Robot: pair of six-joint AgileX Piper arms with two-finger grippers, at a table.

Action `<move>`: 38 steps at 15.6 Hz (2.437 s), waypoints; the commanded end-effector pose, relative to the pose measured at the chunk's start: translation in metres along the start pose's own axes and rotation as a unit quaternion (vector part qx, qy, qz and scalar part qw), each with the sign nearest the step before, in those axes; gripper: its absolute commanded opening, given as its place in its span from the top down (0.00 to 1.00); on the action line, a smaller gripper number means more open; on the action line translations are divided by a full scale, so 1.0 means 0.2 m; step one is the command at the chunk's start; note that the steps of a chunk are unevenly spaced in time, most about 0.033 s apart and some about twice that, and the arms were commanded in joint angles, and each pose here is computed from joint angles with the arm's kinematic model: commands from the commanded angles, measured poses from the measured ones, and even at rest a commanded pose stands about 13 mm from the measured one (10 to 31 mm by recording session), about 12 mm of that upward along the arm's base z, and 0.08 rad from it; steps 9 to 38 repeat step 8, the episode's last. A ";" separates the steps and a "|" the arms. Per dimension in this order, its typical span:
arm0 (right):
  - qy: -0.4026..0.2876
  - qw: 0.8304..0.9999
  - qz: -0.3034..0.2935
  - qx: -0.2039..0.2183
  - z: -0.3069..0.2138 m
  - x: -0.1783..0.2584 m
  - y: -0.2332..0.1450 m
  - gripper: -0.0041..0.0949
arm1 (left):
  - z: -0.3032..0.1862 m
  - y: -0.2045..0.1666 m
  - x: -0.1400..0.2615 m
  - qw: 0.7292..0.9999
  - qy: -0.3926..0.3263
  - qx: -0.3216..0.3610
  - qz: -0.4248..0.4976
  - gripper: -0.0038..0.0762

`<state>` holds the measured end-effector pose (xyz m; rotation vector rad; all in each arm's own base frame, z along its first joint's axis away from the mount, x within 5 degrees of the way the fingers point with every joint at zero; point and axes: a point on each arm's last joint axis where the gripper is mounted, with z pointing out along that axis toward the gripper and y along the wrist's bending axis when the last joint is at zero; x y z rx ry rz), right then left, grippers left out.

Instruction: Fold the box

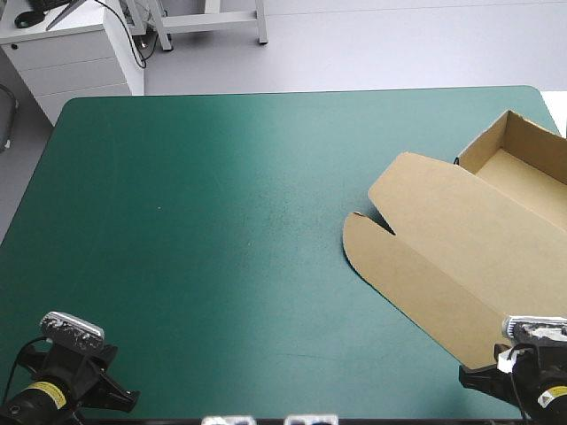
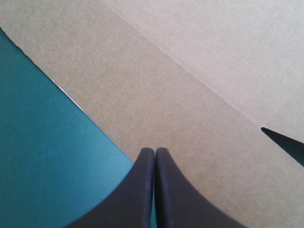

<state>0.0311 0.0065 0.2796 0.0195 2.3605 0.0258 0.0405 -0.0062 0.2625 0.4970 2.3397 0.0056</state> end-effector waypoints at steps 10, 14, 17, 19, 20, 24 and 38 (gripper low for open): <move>-0.035 0.999 0.000 0.000 0.00 -0.03 0.00 0.97 | -0.02 0.01 -0.05 0.999 -0.032 -0.002 -0.003 0.96; -0.035 0.999 0.000 0.000 0.00 -0.03 0.00 0.97 | -0.02 0.01 -0.05 0.999 -0.032 -0.002 -0.003 0.96; -0.035 0.999 0.000 0.000 0.00 -0.03 0.00 0.97 | -0.02 0.01 -0.05 0.999 -0.032 -0.002 -0.003 0.96; -0.035 0.999 0.000 0.000 0.00 -0.03 0.00 0.97 | -0.02 0.01 -0.05 0.999 -0.032 -0.002 -0.003 0.96; -0.035 0.999 0.000 0.000 0.00 -0.03 0.00 0.97 | -0.02 0.01 -0.05 0.999 -0.032 -0.002 -0.003 0.96; -0.035 0.999 0.000 0.000 0.00 -0.03 0.00 0.97 | -0.02 0.01 -0.05 0.999 -0.032 -0.002 -0.003 0.96; -0.035 0.999 0.000 0.000 0.00 -0.03 0.00 0.97 | -0.02 0.01 -0.05 0.999 -0.032 -0.002 -0.003 0.96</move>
